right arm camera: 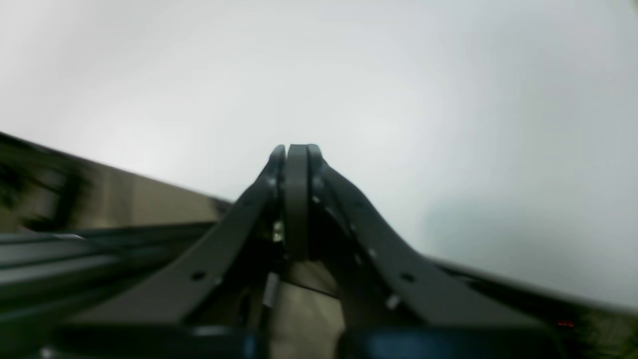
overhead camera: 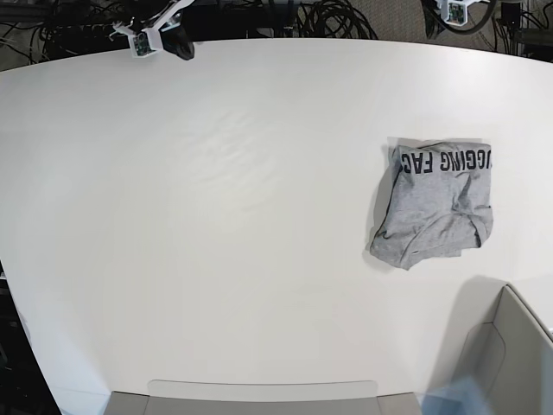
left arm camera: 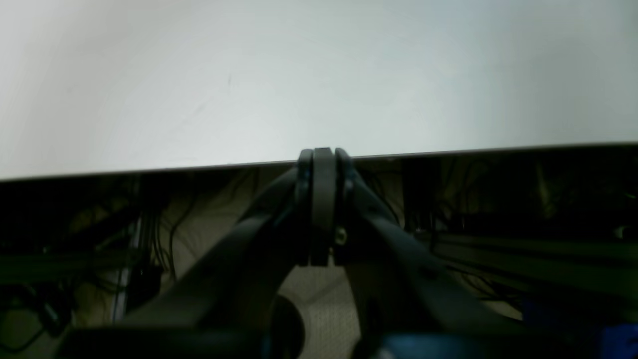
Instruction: Fold the T-shirt properly
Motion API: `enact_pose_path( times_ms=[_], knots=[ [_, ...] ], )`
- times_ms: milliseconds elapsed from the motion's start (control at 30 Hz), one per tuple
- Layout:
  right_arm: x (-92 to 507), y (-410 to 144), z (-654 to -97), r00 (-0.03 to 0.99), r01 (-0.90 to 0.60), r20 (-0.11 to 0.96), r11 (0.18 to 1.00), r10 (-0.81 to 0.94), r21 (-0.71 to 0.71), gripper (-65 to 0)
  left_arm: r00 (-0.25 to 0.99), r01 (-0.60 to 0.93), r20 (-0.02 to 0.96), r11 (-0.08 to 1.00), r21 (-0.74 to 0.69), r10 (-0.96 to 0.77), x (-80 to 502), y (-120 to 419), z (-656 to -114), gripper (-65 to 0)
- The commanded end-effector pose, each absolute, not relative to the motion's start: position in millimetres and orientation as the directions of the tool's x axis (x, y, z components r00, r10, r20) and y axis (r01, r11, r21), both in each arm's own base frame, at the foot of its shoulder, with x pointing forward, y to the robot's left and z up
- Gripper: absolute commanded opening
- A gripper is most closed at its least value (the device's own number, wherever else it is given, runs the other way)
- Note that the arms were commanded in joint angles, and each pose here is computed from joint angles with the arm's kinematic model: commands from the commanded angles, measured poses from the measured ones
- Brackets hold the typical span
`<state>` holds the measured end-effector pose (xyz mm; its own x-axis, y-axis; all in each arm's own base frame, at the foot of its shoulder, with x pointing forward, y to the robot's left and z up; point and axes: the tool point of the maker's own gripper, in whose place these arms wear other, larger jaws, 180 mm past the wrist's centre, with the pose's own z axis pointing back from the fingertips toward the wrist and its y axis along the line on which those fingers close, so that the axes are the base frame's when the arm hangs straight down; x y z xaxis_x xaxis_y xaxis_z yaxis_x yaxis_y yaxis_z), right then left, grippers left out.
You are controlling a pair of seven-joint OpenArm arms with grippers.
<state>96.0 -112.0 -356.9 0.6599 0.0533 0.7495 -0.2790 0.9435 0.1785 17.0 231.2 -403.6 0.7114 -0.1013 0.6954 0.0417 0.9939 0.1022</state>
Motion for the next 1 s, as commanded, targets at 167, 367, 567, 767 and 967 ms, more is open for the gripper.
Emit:
enact_pose_path(
  times_ms=[167,367,567,767,967],
  knots=[
    [61.2,-116.7,-382.0,0.702,-0.195,0.709,0.939,-0.069,0.284,-65.0,0.781,0.061,0.612,0.990,0.123,-0.124,-27.4,244.1,-422.9,-65.0],
    [21.6,-123.1,-429.4,0.713,-0.042,0.654,0.916,-0.252,0.400,-65.0,0.826,0.071,0.549,0.990,0.120,-0.126,-73.8,247.0,-468.5,-65.0],
    [2.9,-141.4,-485.3,0.801,-0.050,0.567,0.923,-0.192,0.383,-65.0,0.895,0.018,0.443,0.995,0.096,-0.059,-106.0,225.7,-531.4,-65.0],
    [-3.2,-162.4,-539.5,0.863,-0.020,0.473,0.923,-0.178,0.384,-65.0,0.951,-0.054,0.310,0.989,0.140,0.008,-127.6,226.6,-587.1,-65.0],
    [-9.4,-203.8,-582.9,0.896,0.044,0.399,0.932,-0.196,0.360,-65.0,0.972,-0.152,0.180,0.988,0.008,0.149,-130.0,190.5,-628.6,-65.0]
  ],
)
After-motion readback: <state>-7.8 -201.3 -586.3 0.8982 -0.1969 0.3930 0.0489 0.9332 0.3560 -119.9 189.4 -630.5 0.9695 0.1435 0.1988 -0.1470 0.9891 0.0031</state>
